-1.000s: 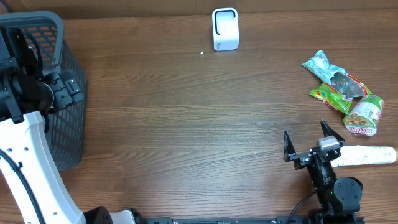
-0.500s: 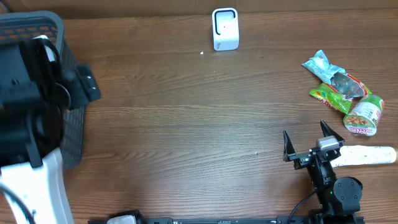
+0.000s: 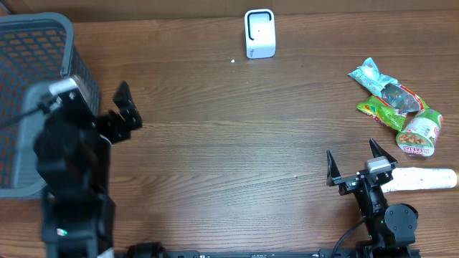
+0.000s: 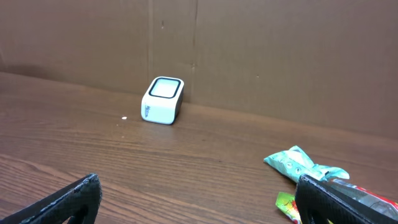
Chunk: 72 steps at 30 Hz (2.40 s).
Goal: Scan the item barcode
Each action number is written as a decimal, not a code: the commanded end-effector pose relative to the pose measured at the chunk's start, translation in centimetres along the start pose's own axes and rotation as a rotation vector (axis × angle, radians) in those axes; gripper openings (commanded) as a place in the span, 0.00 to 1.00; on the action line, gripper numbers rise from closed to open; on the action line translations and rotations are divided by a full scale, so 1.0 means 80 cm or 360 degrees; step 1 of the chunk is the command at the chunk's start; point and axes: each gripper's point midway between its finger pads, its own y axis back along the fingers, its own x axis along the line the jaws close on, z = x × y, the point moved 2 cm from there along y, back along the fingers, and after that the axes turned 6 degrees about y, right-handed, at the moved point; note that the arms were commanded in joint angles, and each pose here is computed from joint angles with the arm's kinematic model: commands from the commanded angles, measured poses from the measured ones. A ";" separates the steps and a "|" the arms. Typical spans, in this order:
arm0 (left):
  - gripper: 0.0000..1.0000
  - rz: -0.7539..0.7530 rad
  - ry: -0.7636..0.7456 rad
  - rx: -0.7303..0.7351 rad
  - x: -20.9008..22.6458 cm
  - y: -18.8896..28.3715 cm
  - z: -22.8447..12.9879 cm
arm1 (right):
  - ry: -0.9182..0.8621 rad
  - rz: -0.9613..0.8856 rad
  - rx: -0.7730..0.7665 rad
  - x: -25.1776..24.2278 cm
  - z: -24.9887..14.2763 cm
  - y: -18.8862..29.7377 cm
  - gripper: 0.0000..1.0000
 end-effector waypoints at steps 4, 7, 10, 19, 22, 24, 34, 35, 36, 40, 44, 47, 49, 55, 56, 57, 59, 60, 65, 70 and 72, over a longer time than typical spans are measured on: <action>1.00 -0.0183 -0.0035 -0.0160 0.002 0.003 -0.073 | 0.0002 0.0015 -0.0010 0.003 -0.002 0.000 1.00; 1.00 -0.0233 -0.0090 -0.0225 0.007 0.006 -0.108 | 0.0002 0.0015 -0.0010 0.003 -0.002 0.000 1.00; 1.00 -0.0249 -0.0089 -0.0252 0.017 0.008 -0.139 | 0.0002 0.0015 -0.0010 0.003 -0.002 0.000 1.00; 1.00 -0.0262 -0.0254 -0.0340 0.033 0.010 -0.193 | 0.0002 0.0015 -0.0010 0.003 -0.002 0.000 1.00; 1.00 -0.0258 -0.0298 -0.0343 0.038 0.009 -0.209 | 0.0002 0.0015 -0.0010 0.003 -0.002 0.000 1.00; 1.00 -0.0257 -0.0323 -0.0341 0.041 0.009 -0.218 | 0.0002 0.0015 -0.0010 0.003 -0.002 0.000 1.00; 1.00 -0.0222 -0.0384 -0.0193 0.055 0.003 -0.263 | 0.0002 0.0015 -0.0010 0.003 -0.002 0.000 1.00; 1.00 -0.0223 -0.0383 -0.0199 0.055 0.003 -0.262 | 0.0002 0.0015 -0.0010 0.003 -0.002 0.000 1.00; 1.00 -0.0231 -0.0381 -0.0219 0.054 0.005 -0.259 | 0.0002 0.0015 -0.0010 0.003 -0.002 0.000 1.00; 1.00 -0.0233 -0.0380 -0.0220 0.054 0.005 -0.259 | 0.0002 0.0015 -0.0010 0.003 -0.002 0.000 1.00; 1.00 -0.0233 -0.0380 -0.0221 0.053 0.005 -0.259 | 0.0002 0.0015 -0.0010 0.003 -0.002 0.000 1.00; 1.00 -0.0231 -0.0380 -0.0218 0.054 0.004 -0.260 | 0.0002 0.0015 -0.0010 0.003 -0.002 0.000 1.00; 1.00 -0.0230 -0.0380 -0.0218 0.054 0.004 -0.260 | 0.0002 0.0015 -0.0010 0.003 -0.002 0.000 1.00; 1.00 -0.0231 -0.0380 -0.0218 0.054 0.004 -0.260 | 0.0002 0.0015 -0.0010 0.003 -0.002 0.000 1.00; 1.00 -0.0230 -0.0380 -0.0218 0.054 0.004 -0.260 | 0.0001 0.0015 -0.0010 0.003 -0.002 0.000 1.00; 1.00 -0.0230 -0.0380 -0.0218 0.054 0.004 -0.260 | 0.0002 0.0015 -0.0010 0.003 -0.002 0.000 1.00; 1.00 -0.0230 -0.0380 -0.0218 0.054 0.004 -0.260 | 0.0002 0.0015 -0.0010 0.003 -0.002 0.000 1.00; 1.00 -0.0230 -0.0380 -0.0218 0.054 0.004 -0.260 | 0.0002 0.0015 -0.0010 0.003 -0.002 0.000 1.00; 1.00 -0.0230 -0.0380 -0.0218 0.054 0.004 -0.260 | 0.0002 0.0015 -0.0010 0.003 -0.002 0.000 1.00; 1.00 -0.0230 -0.0380 -0.0218 0.054 0.004 -0.260 | 0.0002 0.0015 -0.0010 0.003 -0.002 0.000 1.00; 1.00 -0.0230 -0.0380 -0.0218 0.054 0.004 -0.260 | 0.0002 0.0015 -0.0010 0.003 -0.002 0.000 1.00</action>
